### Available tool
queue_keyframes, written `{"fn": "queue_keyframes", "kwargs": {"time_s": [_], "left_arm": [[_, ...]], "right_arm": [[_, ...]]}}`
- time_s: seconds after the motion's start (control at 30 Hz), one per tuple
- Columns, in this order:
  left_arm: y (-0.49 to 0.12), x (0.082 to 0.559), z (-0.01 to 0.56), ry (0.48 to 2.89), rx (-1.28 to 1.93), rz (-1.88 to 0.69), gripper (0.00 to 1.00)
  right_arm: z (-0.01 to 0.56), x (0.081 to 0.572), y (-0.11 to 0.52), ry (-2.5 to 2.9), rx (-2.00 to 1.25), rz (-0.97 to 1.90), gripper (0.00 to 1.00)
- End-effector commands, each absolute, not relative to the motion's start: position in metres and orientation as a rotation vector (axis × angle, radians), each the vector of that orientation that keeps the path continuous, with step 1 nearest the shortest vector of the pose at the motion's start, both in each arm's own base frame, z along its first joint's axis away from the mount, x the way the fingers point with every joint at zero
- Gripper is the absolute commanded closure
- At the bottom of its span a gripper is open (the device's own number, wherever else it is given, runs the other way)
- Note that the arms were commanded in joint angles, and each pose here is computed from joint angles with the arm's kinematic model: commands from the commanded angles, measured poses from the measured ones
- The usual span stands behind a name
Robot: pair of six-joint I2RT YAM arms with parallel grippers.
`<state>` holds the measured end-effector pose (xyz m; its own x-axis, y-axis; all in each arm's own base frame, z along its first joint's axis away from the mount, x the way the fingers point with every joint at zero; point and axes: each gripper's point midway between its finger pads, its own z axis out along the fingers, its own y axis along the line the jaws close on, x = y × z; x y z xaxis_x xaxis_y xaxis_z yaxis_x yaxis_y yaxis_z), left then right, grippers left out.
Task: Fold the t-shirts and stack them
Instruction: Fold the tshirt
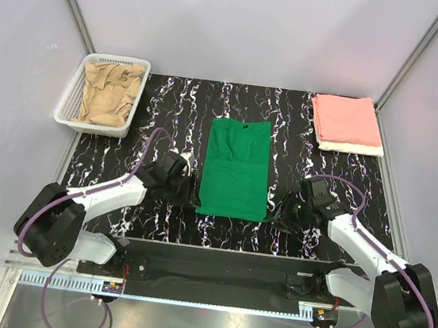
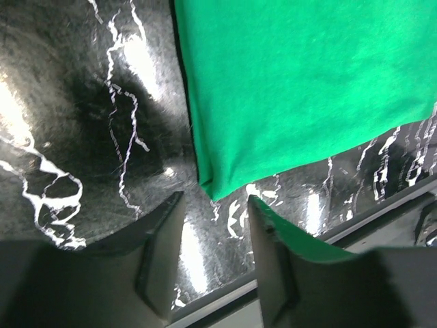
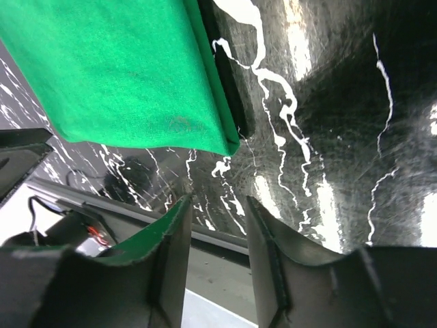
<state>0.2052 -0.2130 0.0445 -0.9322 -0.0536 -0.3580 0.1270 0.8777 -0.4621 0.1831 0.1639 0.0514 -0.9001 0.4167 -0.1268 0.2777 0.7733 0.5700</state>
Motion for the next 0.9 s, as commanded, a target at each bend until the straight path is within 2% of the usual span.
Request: {"fn": "queue_keyframes", "kwargs": {"time_s": [0.0,0.3,0.43,0.87], "left_arm": [[-0.221,0.206,0.048,2.645,0.019,-0.767,0.51],[-0.218,0.204,0.035,2.631,-0.099,-0.783,0.49],[-0.217,0.208,0.035,2.591,-0.174,-0.793,0.43],[-0.219,0.206,0.019,2.593,-0.285,-0.829,0.43]], "right_arm": [[0.055,0.185,0.168,2.71,0.662,0.823,0.55],[0.044,0.192,0.168,2.596,0.868,0.852,0.5],[0.041,0.199,0.168,2.516,0.927,0.893,0.5],[0.025,0.204,0.17,2.47,0.997,0.928,0.49]]}}
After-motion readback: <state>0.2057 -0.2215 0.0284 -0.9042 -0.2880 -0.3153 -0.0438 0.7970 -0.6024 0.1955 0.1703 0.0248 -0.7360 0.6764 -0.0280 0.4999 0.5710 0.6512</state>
